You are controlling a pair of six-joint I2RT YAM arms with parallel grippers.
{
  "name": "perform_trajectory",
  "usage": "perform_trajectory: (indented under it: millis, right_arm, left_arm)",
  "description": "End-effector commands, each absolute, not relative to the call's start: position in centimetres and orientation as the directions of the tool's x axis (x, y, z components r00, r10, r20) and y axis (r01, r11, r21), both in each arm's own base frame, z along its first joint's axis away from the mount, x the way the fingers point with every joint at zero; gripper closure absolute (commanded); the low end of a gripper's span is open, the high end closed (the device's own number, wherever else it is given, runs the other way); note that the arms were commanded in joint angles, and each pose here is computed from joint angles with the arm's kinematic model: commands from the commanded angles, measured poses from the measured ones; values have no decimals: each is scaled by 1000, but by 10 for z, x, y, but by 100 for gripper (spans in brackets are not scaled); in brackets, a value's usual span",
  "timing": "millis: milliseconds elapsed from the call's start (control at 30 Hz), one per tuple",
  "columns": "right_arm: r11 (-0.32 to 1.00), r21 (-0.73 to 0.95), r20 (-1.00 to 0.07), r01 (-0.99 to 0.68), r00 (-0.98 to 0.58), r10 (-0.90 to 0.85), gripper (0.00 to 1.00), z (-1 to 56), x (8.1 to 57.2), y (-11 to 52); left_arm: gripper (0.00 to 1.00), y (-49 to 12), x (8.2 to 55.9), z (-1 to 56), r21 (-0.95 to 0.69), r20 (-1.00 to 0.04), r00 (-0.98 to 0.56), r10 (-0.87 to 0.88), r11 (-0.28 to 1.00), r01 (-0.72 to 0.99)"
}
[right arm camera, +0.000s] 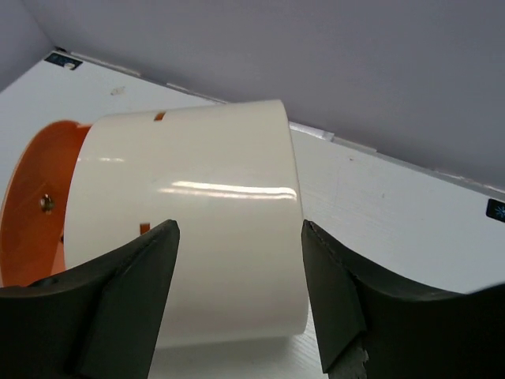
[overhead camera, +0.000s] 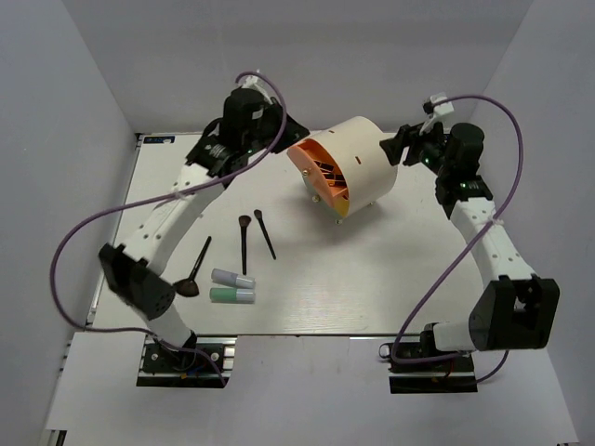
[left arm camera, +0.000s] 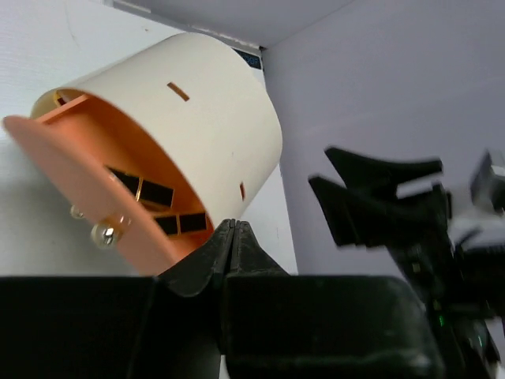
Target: Organize the makeup
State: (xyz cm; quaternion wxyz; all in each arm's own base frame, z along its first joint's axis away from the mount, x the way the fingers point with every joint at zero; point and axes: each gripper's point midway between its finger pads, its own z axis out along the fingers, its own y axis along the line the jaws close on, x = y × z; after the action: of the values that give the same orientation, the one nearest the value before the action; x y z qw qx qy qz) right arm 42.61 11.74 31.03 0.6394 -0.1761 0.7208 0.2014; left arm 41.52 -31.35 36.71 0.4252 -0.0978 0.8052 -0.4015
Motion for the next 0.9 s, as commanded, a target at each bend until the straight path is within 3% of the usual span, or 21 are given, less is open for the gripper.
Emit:
perform_trajectory:
  millis: [0,67,100,200,333,867]
  right_arm:
    - [825,136,-989,-549,-124,81,30,340,440,121]
    - [803,213,-971,-556,-215,108,28,324,453,124]
    - [789,221,-970,-574,-210,120,24,340,459,121]
    - [740,343,-923,-578,-354,152,18,315,482,115]
    - [670,414,-892,-616,-422,163,17,306,492,118]
    - [530,543,-818,-651,-553,159,35,280,501,131]
  left_arm:
    - [87,-283,385,402,-708,-671,-537,-511,657,260]
    - [81,-278,369,376,-722,-642,-577,-505,651,233]
    - [75,-274,358,355,-727,-621,-605,-498,654,209]
    - [59,-274,348,336,-769,-582,-613,-534,606,202]
    - [47,-276,349,317,-786,-557,-632,-539,588,191]
    - [37,-308,390,271,-812,-505,-715,-484,547,203]
